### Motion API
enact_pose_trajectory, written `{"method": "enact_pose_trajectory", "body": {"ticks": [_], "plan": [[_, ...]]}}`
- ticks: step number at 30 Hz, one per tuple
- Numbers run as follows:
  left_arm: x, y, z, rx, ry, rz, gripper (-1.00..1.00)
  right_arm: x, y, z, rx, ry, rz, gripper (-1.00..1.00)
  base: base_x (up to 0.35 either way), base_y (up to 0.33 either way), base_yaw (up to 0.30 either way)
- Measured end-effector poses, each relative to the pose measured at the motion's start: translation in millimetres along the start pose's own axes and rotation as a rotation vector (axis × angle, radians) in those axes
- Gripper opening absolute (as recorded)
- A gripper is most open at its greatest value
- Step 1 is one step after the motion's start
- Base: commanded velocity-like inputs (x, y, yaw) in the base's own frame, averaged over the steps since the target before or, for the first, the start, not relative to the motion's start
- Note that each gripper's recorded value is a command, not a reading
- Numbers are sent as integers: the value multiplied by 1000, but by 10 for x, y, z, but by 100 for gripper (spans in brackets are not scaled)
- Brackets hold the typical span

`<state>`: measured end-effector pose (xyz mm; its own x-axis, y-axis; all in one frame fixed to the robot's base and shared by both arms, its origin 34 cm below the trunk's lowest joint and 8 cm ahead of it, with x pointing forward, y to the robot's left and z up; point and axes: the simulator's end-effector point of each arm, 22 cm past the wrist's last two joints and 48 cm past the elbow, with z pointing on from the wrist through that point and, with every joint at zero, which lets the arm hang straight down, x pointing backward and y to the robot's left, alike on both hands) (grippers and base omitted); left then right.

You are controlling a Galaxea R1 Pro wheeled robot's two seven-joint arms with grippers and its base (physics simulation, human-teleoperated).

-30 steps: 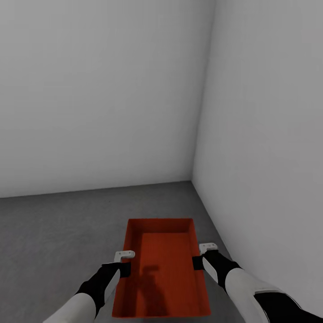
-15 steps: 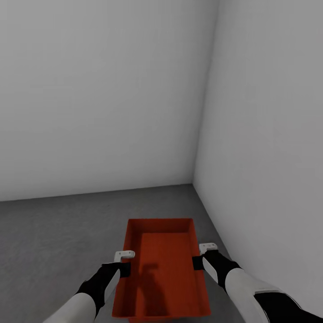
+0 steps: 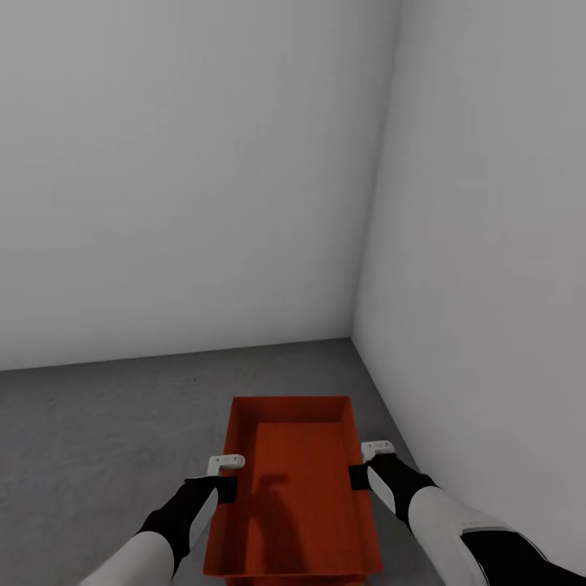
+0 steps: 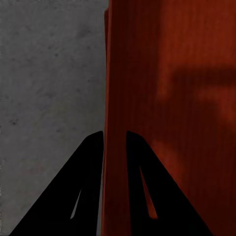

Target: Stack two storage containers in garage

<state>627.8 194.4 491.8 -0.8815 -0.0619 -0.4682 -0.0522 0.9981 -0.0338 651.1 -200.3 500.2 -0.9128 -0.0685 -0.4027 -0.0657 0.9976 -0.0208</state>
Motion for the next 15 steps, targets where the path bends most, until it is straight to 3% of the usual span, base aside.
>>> {"method": "enact_pose_trajectory", "body": {"ticks": [5, 15], "plan": [[3, 0, 2, 0, 0, 0, -100, 1, 0, 2, 0, 0, 0, -100, 130, 44, 0], [-1, 0, 3, 0, 0, 0, -100, 0, 0, 3, 0, 0, 0, -100, 21, 7, 0]]}}
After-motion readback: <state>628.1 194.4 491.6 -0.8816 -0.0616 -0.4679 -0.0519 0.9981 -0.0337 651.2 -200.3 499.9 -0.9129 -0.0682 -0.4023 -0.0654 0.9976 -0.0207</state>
